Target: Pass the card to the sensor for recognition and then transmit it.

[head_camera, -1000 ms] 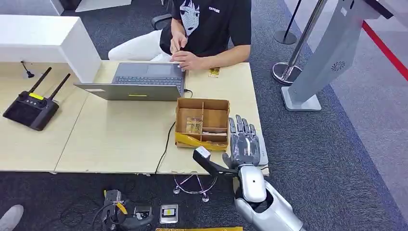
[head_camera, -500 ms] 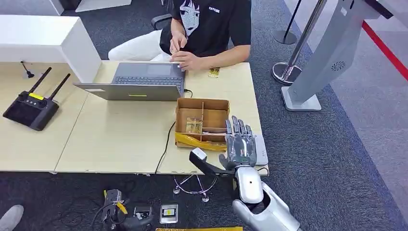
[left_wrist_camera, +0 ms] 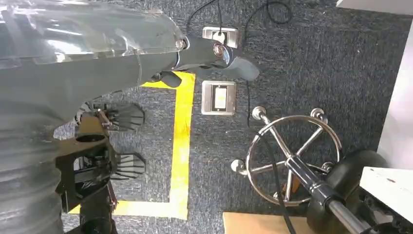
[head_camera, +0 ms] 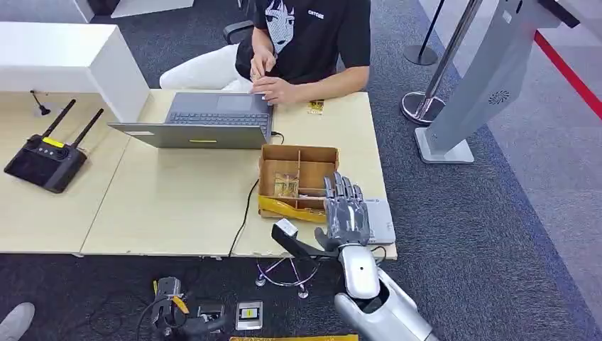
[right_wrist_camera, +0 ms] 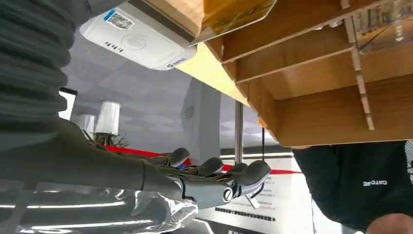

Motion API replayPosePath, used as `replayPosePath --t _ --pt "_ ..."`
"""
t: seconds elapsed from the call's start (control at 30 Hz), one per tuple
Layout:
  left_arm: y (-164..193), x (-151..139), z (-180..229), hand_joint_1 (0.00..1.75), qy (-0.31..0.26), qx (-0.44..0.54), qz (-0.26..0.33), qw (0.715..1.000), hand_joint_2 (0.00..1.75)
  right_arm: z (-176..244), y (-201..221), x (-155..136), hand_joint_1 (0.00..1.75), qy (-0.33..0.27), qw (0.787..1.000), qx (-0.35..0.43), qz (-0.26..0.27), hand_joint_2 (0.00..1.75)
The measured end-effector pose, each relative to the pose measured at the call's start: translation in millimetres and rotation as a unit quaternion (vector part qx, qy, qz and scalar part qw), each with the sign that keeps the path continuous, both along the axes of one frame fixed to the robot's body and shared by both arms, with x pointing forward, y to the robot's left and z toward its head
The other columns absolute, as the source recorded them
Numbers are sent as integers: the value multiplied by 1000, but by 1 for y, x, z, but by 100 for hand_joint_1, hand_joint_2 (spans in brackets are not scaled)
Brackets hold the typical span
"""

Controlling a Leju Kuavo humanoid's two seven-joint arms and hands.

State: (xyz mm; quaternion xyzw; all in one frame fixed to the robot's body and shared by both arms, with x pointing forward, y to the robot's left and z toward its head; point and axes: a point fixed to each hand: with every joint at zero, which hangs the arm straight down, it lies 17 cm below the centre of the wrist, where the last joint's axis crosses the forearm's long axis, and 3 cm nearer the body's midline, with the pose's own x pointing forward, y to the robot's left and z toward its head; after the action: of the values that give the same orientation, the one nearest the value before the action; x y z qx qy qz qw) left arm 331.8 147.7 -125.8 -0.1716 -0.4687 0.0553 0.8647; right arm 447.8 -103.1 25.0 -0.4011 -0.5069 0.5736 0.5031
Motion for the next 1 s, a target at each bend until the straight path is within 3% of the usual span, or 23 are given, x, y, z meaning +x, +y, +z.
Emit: replayPosePath --t 1.0 --pt "-6 -1 2 0 -4 -3 -11 1000 175 -23 9 1 0 26 999 -21 -2 175"
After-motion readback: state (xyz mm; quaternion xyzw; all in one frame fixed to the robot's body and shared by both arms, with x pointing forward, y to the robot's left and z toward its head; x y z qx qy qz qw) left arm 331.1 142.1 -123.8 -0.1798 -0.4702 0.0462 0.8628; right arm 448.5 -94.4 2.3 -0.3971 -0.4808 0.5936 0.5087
